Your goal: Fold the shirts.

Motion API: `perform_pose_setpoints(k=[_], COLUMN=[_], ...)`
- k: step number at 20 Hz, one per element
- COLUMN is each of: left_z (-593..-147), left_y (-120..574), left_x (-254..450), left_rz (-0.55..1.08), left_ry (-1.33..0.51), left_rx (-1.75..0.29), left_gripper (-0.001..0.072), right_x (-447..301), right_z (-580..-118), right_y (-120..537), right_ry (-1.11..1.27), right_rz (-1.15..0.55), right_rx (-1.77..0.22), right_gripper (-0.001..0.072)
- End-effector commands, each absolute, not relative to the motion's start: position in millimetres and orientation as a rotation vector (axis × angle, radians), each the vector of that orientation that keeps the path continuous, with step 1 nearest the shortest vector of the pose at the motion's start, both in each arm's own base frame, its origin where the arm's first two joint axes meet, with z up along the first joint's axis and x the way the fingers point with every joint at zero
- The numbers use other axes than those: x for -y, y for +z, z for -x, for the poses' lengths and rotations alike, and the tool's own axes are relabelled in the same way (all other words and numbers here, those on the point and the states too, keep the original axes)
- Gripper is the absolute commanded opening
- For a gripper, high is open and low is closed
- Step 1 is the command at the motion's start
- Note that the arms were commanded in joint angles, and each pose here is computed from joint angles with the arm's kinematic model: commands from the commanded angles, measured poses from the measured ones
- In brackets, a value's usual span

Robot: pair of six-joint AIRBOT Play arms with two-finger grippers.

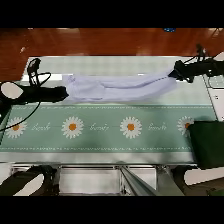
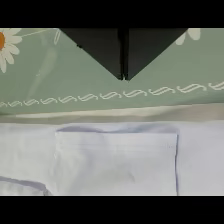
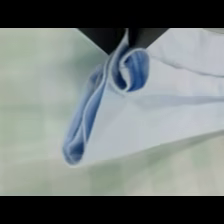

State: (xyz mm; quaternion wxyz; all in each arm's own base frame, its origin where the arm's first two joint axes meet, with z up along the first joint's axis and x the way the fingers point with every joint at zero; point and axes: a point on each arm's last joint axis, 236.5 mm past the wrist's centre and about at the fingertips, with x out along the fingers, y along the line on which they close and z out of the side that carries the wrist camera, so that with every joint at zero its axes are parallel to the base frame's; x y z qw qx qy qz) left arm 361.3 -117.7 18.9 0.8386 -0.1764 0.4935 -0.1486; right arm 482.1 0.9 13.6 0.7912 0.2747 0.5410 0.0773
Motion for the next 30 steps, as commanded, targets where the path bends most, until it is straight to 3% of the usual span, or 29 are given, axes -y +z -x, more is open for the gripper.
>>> perform_pose_setpoints(k=[1, 11, 17, 21, 24, 30], left_z=[-355.9, -351.4, -263.0, -212.0, -235.9, -368.9], left_y=[27.8, -7.5, -42.9, -56.6, -48.7, 19.1], left_x=[165.0, 408.2, 520.9, 545.4, 534.3, 389.8], left_rz=[0.352, 0.145, 0.129, 0.112, 0.138, 0.155], left_ry=[-0.454, -0.871, -1.132, -1.202, -1.183, -0.978], left_rx=[-1.030, -1.219, -1.437, -1.511, -1.500, -1.405], left_gripper=[0.0016, 0.0015, 0.0015, 0.0015, 0.0016, 0.0016], right_x=[18.9, -33.2, -46.4, -48.1, -49.2, -68.2], right_z=[-430.9, -294.5, -263.1, -260.7, -260.8, -275.0], right_y=[63.7, 152.5, 181.0, 179.9, 180.5, 191.9], right_ry=[0.096, 0.153, 0.175, 0.181, 0.186, 0.274], right_rz=[-0.401, -0.424, -0.421, -0.422, -0.426, -0.496], right_rx=[-1.143, -0.963, -0.881, -0.892, -0.890, -0.850], right_gripper=[0.0020, 0.0021, 0.0021, 0.0021, 0.0021, 0.0021])
